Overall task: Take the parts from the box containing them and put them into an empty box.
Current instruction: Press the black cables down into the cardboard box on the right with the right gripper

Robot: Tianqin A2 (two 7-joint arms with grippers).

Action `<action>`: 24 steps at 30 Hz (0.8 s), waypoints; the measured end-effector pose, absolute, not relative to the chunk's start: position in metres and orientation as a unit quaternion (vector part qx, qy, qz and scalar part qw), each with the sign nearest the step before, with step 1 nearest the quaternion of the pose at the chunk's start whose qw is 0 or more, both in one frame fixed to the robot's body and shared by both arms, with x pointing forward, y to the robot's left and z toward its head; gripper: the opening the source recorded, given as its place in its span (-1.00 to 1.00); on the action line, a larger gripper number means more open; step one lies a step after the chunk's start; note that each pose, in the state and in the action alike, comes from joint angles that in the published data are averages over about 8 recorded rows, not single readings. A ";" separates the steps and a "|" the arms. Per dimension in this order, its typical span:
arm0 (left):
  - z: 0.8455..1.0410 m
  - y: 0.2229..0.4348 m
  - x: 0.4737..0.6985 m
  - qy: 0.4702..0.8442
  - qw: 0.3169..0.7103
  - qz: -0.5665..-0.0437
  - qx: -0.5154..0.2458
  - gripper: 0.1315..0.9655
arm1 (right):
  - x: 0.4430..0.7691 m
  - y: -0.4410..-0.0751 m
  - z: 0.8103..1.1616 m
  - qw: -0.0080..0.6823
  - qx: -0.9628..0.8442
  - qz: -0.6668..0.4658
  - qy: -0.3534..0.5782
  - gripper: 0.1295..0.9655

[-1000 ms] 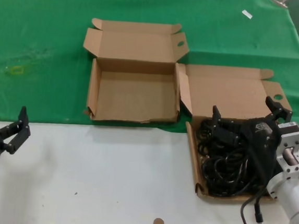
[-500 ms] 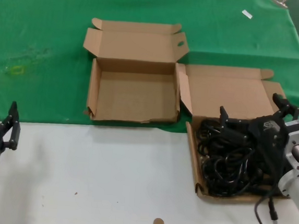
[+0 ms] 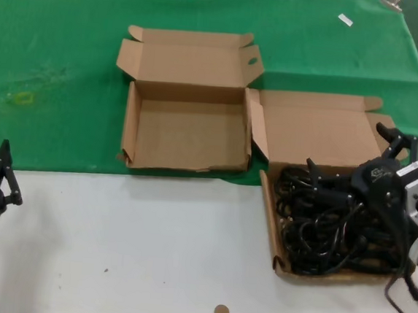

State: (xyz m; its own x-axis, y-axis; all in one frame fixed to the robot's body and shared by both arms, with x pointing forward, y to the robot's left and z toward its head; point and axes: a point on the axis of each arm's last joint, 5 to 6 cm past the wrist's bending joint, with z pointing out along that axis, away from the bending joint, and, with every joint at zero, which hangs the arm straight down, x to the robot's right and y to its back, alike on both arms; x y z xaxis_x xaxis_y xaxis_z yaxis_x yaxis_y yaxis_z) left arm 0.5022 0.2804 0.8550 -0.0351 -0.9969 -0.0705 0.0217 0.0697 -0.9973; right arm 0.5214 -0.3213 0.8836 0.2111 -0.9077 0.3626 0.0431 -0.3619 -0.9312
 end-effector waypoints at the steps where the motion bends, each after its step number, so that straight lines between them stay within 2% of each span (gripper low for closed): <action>1: 0.855 0.280 0.502 0.521 0.513 -0.496 -0.468 -0.69 | 0.522 -0.323 0.886 0.446 -0.643 -0.528 0.330 1.00; 6: 0.855 0.280 0.502 0.521 0.513 -0.496 -0.468 -0.86 | 0.526 -0.335 0.897 0.418 -0.693 -0.521 0.270 1.00; 15: 0.855 0.280 0.502 0.521 0.513 -0.496 -0.468 -0.97 | 0.537 -0.360 0.925 0.384 -0.774 -0.477 0.163 1.00; 24: 0.855 0.280 0.502 0.521 0.513 -0.496 -0.468 -0.97 | 0.554 -0.382 0.953 0.351 -0.834 -0.423 0.045 1.00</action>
